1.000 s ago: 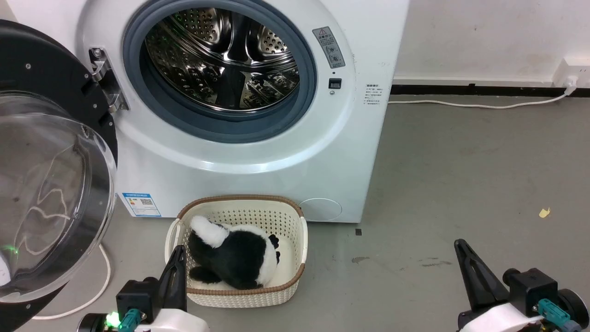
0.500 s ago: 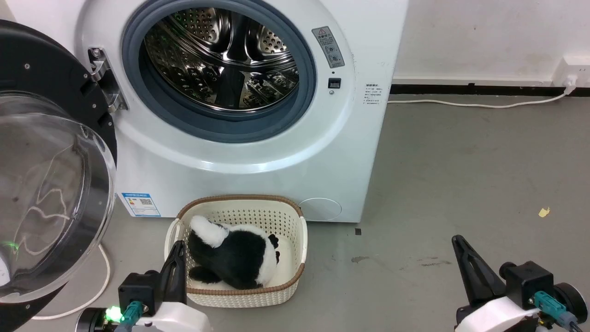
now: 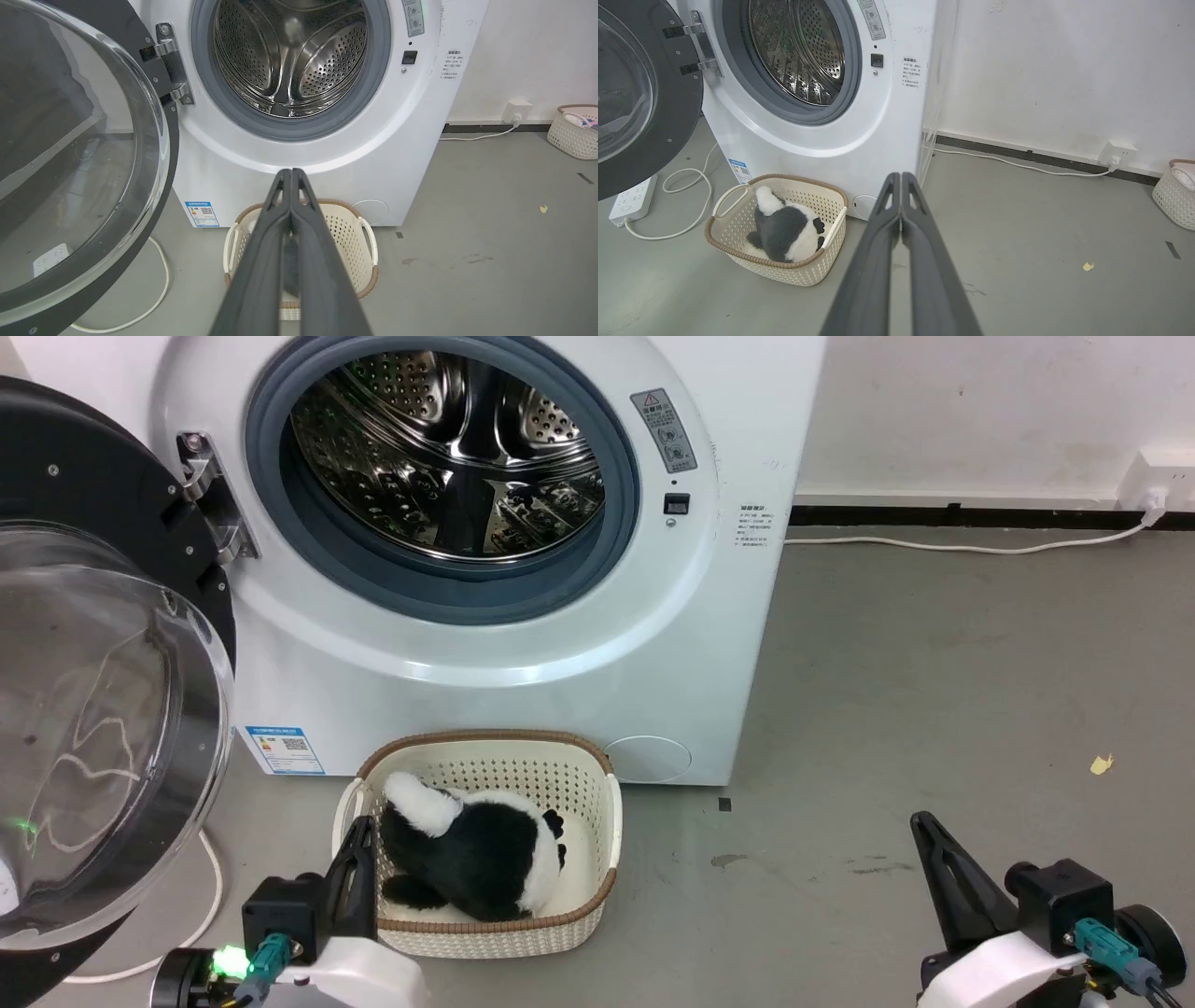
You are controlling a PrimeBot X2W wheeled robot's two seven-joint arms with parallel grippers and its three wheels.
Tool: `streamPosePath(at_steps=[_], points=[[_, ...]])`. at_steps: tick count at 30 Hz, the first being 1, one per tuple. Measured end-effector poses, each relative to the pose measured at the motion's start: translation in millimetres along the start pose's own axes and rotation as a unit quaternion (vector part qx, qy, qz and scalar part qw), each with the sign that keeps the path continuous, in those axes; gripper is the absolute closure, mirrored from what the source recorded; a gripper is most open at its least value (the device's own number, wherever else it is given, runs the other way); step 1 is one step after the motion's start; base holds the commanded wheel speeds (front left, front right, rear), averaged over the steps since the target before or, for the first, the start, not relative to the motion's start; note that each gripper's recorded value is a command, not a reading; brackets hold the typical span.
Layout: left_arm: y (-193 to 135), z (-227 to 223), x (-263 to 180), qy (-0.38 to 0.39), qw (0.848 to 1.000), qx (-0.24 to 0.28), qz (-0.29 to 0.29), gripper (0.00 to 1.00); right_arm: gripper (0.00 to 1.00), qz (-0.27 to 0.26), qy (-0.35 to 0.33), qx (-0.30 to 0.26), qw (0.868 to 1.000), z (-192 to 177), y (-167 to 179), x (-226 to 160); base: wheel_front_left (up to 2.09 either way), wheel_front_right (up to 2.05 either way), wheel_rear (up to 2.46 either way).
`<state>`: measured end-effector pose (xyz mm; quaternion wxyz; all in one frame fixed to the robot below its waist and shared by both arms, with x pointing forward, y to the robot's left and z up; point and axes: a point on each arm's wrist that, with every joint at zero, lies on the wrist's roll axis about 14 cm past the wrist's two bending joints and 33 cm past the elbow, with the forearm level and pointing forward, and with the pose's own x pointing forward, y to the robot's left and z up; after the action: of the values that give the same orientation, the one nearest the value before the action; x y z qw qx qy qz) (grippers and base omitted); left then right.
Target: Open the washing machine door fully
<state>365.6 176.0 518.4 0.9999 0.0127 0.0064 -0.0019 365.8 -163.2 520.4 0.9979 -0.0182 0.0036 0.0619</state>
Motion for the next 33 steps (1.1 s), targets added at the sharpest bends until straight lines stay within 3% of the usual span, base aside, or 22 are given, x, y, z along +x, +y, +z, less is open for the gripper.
streamPosePath(at_steps=[33], points=[[3.3,3.1,3.5,0.003,1.0,0.008,0.005,1.0,1.0,0.003,0.006,-0.005,1.0,1.7,1.7,3.3,0.0,0.0,0.0]])
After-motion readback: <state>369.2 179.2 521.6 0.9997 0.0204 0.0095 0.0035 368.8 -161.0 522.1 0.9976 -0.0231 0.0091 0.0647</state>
